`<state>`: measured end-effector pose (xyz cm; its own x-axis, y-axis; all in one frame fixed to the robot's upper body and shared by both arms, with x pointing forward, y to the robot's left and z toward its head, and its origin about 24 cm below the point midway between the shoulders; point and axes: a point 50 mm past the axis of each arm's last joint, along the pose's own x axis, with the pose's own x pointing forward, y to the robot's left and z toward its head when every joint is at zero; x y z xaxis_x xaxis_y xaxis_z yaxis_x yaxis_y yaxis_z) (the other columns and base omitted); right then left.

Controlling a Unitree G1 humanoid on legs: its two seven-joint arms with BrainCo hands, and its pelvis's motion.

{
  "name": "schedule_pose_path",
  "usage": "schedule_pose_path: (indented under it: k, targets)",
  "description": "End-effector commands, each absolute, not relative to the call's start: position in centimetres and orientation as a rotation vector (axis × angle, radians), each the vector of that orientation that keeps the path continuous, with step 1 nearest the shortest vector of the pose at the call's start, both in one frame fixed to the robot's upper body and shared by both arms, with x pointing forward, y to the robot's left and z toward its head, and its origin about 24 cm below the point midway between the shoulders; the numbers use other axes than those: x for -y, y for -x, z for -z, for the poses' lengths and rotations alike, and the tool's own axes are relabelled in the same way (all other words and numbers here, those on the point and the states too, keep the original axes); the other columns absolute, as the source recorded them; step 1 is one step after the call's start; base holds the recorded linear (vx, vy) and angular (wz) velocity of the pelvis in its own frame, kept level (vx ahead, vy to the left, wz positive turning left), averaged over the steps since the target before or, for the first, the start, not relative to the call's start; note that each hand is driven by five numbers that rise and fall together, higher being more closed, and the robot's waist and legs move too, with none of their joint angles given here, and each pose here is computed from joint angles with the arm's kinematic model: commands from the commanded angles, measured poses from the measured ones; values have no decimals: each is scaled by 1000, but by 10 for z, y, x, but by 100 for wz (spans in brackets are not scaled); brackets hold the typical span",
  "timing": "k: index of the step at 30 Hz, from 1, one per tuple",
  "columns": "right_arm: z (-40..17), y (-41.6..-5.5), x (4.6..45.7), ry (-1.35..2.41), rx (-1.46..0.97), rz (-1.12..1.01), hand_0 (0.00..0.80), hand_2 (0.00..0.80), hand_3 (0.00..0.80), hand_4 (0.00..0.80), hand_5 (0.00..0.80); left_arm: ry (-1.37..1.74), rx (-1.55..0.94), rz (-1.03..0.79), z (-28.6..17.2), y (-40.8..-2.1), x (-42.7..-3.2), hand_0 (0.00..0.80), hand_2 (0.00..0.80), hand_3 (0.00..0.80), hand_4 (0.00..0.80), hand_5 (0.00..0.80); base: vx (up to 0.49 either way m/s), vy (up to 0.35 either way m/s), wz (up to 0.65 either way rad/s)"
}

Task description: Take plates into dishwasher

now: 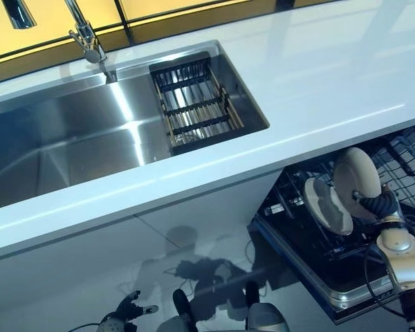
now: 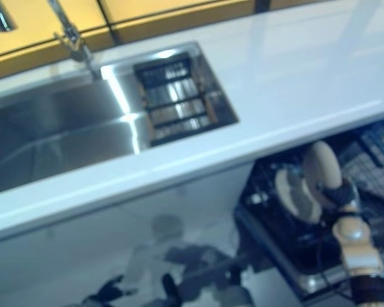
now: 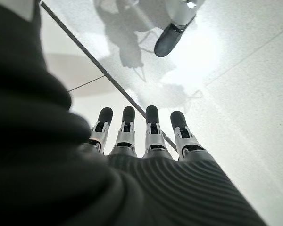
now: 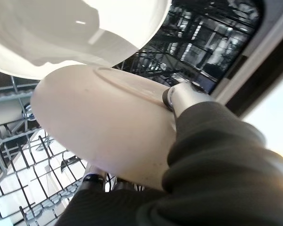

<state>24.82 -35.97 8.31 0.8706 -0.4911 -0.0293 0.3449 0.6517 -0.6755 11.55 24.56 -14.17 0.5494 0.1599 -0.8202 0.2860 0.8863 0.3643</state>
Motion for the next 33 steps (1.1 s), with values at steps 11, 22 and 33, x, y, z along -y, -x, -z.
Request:
schedule_pose_path:
  k: [11,22,33]
  targets:
    - [-152,-253,397,862,-71,691,800,800,800,800,800,-526,-904,72,125,-146,-259,0,0,0,0,0,5,-18,5]
    - [-154,-249,400,908,-98,669,800,800,800,800,800,-525,-901,75,125,-147,-257,0,0,0,0,0,12,-17,0]
    - [-151,-260,398,879,-115,663,800,800,800,800,800,-528,-869,96,121,-156,-252,0,0,0,0,0,0,0,0]
